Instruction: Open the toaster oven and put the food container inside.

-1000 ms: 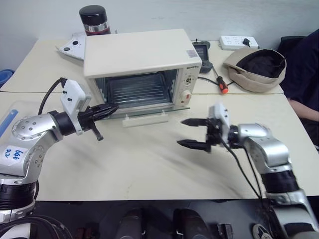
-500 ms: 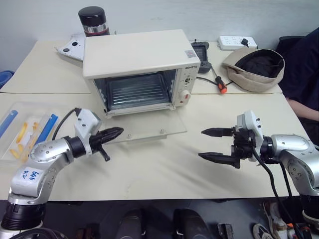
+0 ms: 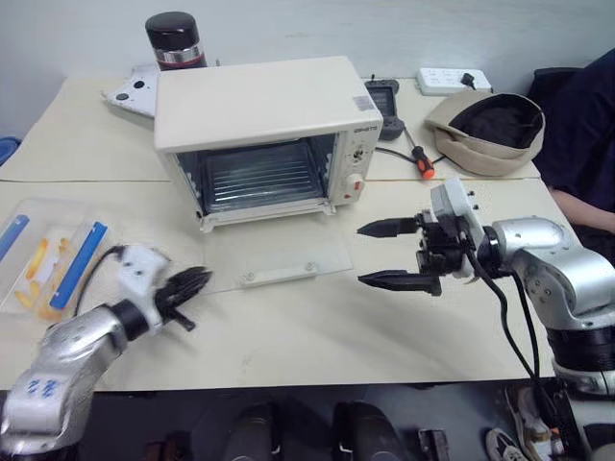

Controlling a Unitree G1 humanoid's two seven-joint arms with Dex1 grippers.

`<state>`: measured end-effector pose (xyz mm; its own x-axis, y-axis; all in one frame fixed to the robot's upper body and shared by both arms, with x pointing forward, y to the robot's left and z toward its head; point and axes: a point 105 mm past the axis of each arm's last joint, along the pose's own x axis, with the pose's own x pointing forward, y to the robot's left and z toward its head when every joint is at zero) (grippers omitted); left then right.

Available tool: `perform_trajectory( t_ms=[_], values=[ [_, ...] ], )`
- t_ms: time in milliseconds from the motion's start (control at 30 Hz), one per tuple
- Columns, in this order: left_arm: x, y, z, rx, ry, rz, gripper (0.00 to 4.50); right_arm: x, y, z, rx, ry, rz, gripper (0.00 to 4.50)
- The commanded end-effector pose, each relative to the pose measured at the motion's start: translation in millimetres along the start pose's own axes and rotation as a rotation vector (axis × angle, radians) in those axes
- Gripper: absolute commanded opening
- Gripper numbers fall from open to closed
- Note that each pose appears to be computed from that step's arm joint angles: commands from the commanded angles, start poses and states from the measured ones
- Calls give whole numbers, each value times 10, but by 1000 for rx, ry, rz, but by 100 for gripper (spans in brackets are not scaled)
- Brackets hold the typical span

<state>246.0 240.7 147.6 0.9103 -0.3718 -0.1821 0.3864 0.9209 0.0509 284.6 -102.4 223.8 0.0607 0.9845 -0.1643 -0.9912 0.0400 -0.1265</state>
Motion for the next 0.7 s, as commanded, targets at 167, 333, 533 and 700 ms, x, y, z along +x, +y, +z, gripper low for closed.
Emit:
perform_trajectory(
  t_ms=[167, 333, 533, 700],
  values=[
    [-856, 117, 110, -170, -136, 351, 331, 197, -83, 157, -67, -33, 167, 450],
    [-1291, 370, -66, -207, -91, 621, 446, 280, -158, 219, -62, -55, 225, 450],
    [-1596, 838, -65, -418, -227, 916, 446, 334, -126, 326, -84, -96, 294, 450],
    [-1503, 1050, 22, -610, -292, 981, 446, 363, -117, 380, -81, -125, 307, 450]
  ],
)
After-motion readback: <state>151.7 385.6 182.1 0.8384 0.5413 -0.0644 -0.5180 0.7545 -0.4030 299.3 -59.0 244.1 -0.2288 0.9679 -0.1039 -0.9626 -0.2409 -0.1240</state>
